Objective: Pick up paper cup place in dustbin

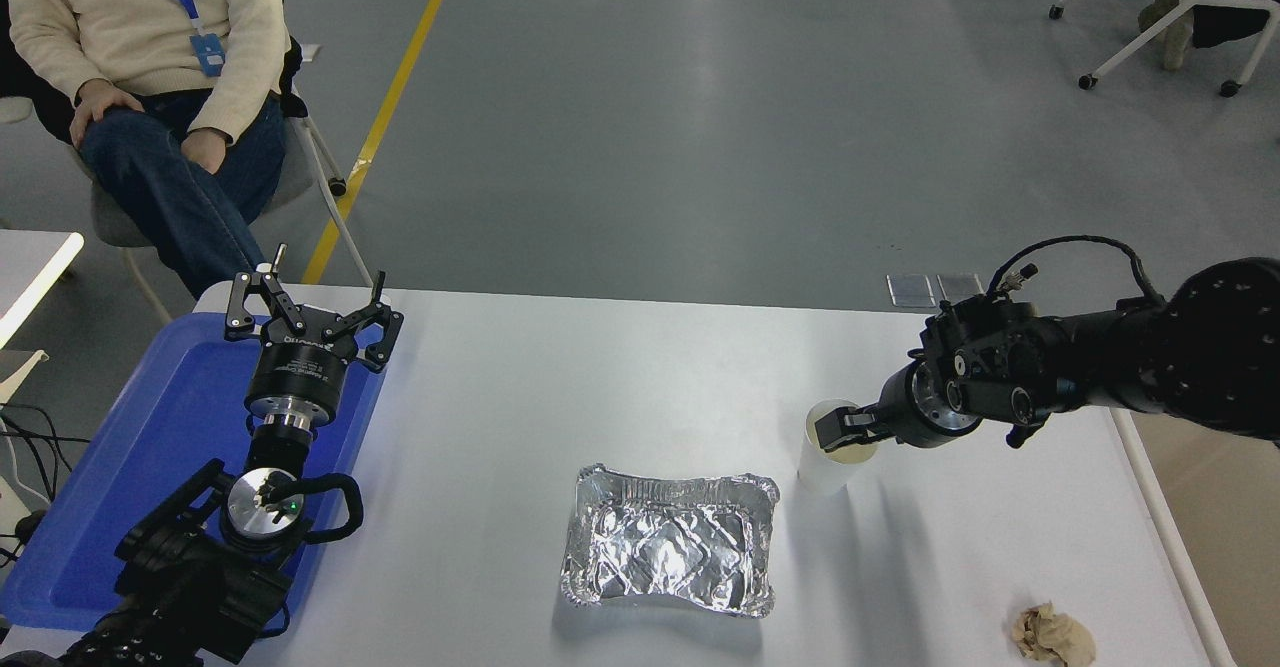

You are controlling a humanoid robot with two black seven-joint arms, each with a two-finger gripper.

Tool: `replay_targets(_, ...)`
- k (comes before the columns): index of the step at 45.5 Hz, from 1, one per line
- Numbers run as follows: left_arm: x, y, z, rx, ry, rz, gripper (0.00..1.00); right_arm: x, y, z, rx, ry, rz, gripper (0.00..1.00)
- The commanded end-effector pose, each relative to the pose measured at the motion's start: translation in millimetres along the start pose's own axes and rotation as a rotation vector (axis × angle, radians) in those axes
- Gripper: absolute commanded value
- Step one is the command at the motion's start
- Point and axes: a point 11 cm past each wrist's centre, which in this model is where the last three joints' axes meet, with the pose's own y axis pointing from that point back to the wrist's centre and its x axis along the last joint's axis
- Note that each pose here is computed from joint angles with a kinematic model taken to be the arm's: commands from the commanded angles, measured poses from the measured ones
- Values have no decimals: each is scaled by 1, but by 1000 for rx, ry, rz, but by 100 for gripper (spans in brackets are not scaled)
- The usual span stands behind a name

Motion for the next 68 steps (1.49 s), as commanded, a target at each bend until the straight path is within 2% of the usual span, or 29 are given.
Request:
replay_targets(1, 0, 0, 0, 0, 0, 0, 100, -12, -2, 1, 2, -11, -63, 0)
replay_targets(37, 0, 0, 0, 0, 0, 0, 100, 8, 21, 6, 18, -77, -60, 0)
replay_targets(45, 0, 0, 0, 0, 0, 0, 100, 21, 58, 6, 12, -70, -119, 0)
replay_targets(59, 0, 0, 0, 0, 0, 0, 100, 43, 138, 10, 36, -113, -138, 0)
replay_targets(68, 0, 0, 0, 0, 0, 0, 100, 60, 193, 15, 1, -117, -139, 0)
